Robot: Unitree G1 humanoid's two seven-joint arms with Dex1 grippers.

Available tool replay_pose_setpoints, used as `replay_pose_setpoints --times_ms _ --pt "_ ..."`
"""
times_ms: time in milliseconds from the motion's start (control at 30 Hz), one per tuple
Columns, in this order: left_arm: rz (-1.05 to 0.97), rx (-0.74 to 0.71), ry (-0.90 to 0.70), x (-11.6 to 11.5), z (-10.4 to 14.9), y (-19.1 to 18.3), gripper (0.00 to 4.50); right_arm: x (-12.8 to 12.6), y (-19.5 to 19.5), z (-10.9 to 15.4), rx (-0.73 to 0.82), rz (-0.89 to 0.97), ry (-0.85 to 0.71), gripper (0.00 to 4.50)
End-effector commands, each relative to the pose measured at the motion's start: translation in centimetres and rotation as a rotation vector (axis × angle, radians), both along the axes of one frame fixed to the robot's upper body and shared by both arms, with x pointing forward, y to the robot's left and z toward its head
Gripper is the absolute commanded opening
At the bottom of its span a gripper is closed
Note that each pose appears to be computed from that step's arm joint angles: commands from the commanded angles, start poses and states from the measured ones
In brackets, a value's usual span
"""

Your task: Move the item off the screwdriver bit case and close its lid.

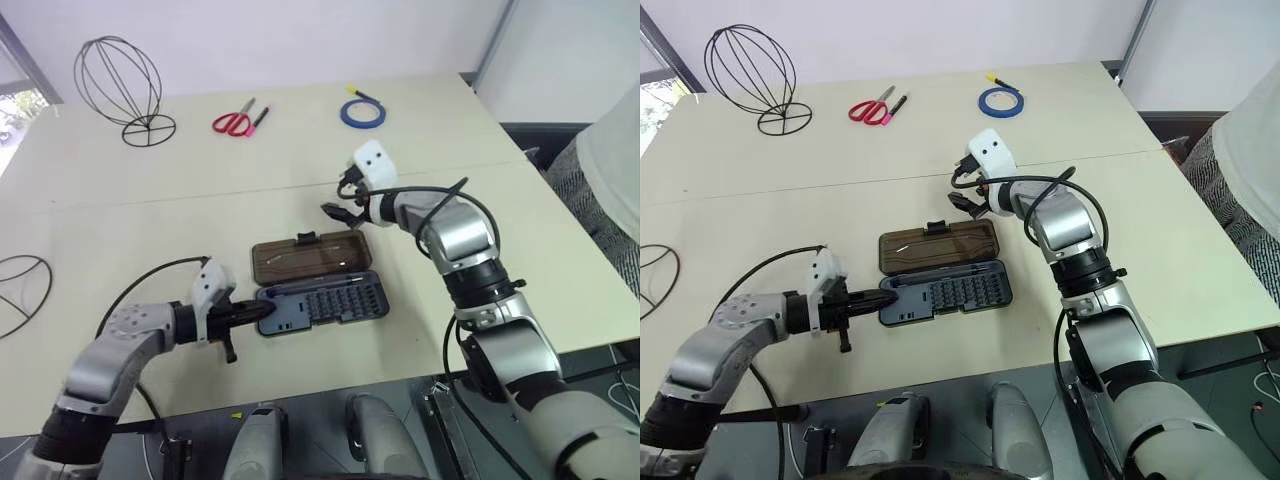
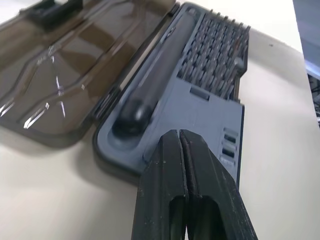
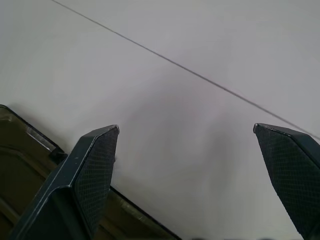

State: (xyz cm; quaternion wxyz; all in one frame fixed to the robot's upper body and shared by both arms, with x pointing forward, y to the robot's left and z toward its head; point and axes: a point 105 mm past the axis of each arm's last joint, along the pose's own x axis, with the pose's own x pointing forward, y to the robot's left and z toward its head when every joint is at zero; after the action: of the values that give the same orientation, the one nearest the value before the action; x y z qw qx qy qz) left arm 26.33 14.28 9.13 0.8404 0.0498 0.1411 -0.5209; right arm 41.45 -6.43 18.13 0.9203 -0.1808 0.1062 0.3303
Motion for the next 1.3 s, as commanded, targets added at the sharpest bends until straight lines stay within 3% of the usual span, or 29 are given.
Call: replay_pose_setpoints --times_ms 33,233,433,600,1200,1300 --pt "-0.024 0.000 -0.025 0.2 0.0 -0.5 0.04 0.2 -0.3 2.1 -0.065 0.032 -0.163 4.50" --pt "-0.027 -0.002 -0.038 0.8 -0.3 -0.8 0.04 0.9 -1.0 3.1 -0.099 0.105 -0.272 4.50" --pt "-0.025 0.002 -0.045 1.1 -0.6 -0.9 0.04 -0.4 -0.9 0.5 -0.174 0.387 -0.010 4.50" --pt "-0.018 -0.001 -0.053 1.2 -0.7 -1.1 0.04 -0.7 -1.7 -0.8 -0.289 0.511 0.071 4.50" --pt "0.014 0.004 -0.069 0.6 -0.9 -0.8 0.04 1.2 -2.3 -4.1 -0.233 0.391 0.213 4.50" --pt "0.010 0.017 -0.069 0.4 -1.0 -0.6 0.00 1.2 -2.3 -4.3 -0.227 0.386 0.214 3.67"
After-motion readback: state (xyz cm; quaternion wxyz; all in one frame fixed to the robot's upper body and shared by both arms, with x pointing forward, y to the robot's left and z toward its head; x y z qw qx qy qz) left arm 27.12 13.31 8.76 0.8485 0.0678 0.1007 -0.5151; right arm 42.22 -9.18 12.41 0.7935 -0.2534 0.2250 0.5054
